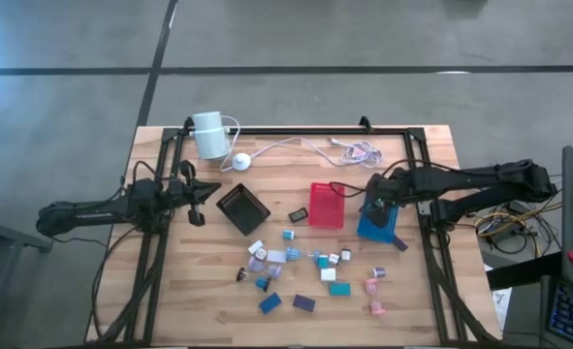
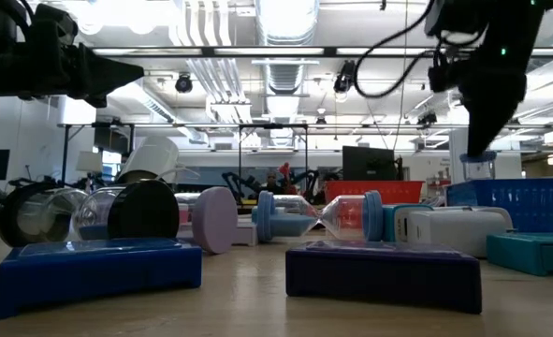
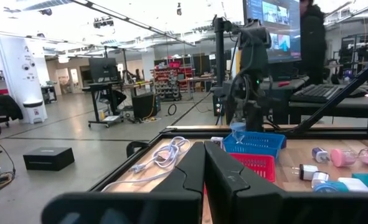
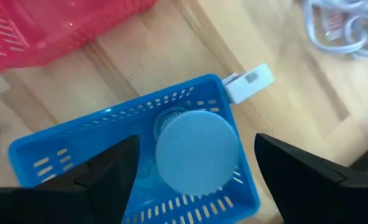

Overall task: Pick & Place Office items
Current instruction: Put the top white digital clock into the red bin

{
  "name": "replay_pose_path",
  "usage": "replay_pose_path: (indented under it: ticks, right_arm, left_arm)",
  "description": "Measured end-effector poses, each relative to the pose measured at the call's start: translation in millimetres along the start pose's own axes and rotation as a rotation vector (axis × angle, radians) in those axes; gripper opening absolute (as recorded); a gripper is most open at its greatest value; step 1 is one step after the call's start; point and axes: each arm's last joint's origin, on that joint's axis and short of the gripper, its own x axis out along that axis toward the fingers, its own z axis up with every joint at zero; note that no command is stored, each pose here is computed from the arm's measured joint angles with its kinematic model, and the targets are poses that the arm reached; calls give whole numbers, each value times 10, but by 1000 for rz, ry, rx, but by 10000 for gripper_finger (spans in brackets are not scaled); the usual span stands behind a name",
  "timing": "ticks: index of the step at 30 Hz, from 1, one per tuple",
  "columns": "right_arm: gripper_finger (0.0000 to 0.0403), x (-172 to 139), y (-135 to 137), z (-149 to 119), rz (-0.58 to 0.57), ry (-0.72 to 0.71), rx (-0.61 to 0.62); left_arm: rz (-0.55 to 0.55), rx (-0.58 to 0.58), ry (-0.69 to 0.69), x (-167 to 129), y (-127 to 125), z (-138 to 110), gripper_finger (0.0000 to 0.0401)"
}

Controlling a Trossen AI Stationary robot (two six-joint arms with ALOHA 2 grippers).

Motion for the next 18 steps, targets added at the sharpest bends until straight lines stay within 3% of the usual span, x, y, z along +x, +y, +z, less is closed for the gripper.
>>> replay_pose_path:
  ticks: [6, 12, 18]
  right_arm:
    - [294, -432, -25, 112, 94, -164, -68]
    - [260, -707, 26, 60, 299, -567, -167]
    - [174, -764, 68, -102, 458, -1043, -253]
  left_arm:
    - [0, 0, 1, 0, 0, -1, 9]
    - [2, 0, 2, 1, 0, -2, 9]
    - [2, 0, 2, 1, 0, -1, 9]
